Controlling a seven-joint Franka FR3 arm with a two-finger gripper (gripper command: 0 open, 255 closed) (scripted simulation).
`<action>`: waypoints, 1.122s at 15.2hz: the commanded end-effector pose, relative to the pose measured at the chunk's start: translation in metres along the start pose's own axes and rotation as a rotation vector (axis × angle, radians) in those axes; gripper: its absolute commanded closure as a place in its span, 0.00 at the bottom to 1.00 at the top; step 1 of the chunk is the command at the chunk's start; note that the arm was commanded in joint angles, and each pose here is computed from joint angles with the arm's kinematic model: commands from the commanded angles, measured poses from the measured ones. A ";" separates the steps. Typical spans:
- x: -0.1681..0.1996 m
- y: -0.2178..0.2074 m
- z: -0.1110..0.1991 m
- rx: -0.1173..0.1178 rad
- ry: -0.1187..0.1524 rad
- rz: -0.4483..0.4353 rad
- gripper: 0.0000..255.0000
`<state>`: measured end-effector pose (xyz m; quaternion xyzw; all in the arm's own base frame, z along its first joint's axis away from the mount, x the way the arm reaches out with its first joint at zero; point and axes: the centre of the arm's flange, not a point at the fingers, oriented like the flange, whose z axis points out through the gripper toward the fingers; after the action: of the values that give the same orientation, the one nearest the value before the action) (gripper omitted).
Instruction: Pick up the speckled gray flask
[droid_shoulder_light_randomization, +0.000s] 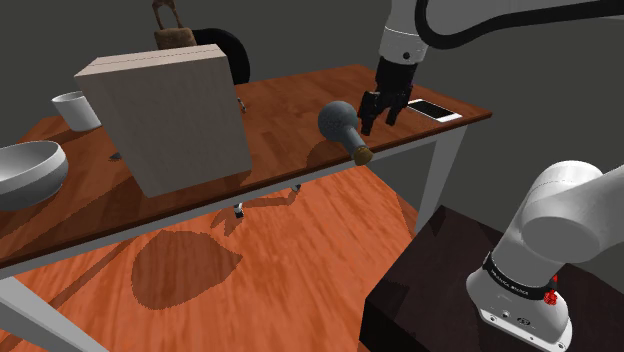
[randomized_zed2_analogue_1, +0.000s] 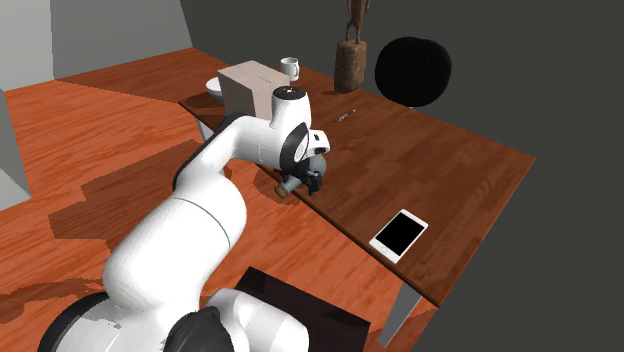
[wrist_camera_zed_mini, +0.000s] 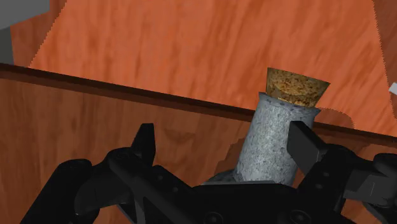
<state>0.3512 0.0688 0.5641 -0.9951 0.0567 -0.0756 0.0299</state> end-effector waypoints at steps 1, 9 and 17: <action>0.009 -0.018 0.000 0.002 0.064 0.030 0.00; 0.025 -0.044 0.020 0.003 0.164 0.076 0.00; 0.024 -0.043 0.039 0.003 0.164 0.076 1.00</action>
<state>0.3849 0.1108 0.5326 -0.9825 0.0969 -0.1561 0.0295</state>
